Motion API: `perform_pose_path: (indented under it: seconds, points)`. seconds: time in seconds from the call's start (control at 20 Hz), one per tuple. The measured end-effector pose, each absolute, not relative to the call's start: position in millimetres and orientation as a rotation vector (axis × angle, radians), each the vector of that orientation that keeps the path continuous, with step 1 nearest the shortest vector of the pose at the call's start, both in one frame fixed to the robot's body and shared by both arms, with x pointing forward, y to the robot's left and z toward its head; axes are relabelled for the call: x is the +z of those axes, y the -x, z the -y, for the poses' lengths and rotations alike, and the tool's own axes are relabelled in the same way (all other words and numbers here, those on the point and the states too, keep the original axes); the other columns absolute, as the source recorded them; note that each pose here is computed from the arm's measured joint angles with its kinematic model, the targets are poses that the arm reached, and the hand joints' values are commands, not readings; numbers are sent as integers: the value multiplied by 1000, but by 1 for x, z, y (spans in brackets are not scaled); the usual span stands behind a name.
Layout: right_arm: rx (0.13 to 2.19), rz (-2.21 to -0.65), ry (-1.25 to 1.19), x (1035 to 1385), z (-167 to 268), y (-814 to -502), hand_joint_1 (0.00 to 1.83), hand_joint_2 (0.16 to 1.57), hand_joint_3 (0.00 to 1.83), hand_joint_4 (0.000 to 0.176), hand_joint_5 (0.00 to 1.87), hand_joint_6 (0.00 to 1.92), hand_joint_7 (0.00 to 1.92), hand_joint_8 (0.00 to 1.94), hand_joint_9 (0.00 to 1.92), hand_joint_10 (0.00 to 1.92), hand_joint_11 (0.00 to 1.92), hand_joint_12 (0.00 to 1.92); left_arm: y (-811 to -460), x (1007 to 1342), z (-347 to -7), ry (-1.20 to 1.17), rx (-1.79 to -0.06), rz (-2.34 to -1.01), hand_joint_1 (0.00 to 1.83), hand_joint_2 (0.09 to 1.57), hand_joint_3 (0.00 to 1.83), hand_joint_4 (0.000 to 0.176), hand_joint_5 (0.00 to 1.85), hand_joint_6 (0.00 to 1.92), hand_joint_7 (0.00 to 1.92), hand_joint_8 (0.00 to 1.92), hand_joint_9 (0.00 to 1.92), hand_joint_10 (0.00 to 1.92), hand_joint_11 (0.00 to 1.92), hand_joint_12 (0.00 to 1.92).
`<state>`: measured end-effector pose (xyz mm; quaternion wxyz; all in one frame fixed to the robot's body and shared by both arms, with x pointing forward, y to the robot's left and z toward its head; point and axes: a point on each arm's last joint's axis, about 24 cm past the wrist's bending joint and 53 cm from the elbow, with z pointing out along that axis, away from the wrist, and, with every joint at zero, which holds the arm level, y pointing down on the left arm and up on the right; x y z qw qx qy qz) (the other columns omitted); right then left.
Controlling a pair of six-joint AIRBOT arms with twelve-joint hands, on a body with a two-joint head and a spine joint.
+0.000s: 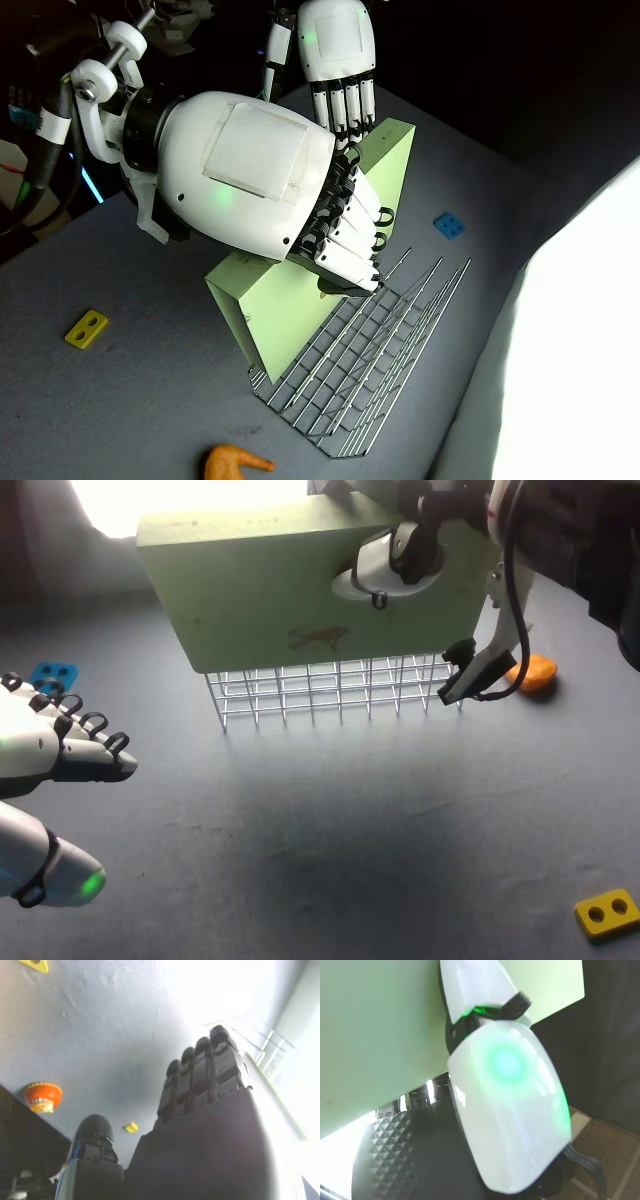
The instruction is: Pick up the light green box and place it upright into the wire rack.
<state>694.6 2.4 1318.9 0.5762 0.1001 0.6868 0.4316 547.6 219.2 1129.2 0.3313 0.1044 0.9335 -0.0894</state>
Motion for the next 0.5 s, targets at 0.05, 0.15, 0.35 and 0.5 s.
perform_pose_path:
  seconds: [0.05, 0.15, 0.35, 0.5]
  points:
    - [1011, -1604, -236, 1321, -1, -695, 1354, 1187, 3, 0, 862, 1029, 854, 1278, 694, 1528, 374, 1814, -548, 1129, -219, -273, -234, -2440, 0, 1230, 2, 0, 61, 5, 74, 3, 57, 5, 0, 177]
    - [1011, -1596, -237, 1326, 2, -694, 1357, 1180, 0, 0, 880, 1005, 873, 1236, 703, 1520, 356, 1826, -548, 1129, -219, -274, -232, -2440, 4, 1237, 3, 0, 57, 1, 60, 0, 43, 0, 0, 147]
    - [1008, -1565, -233, 1339, 5, -693, 1354, 1184, 2, 0, 878, 1015, 851, 1258, 698, 1535, 351, 1849, -548, 1129, -219, -273, -234, -2440, 11, 1233, 0, 0, 54, 0, 69, 3, 56, 4, 0, 171]
    - [1013, -1565, -237, 1340, 5, -693, 1353, 1186, 2, 0, 875, 1019, 846, 1268, 694, 1540, 348, 1852, -548, 1129, -219, -273, -233, -2440, 14, 1234, 0, 0, 53, 0, 69, 3, 57, 4, 0, 173]
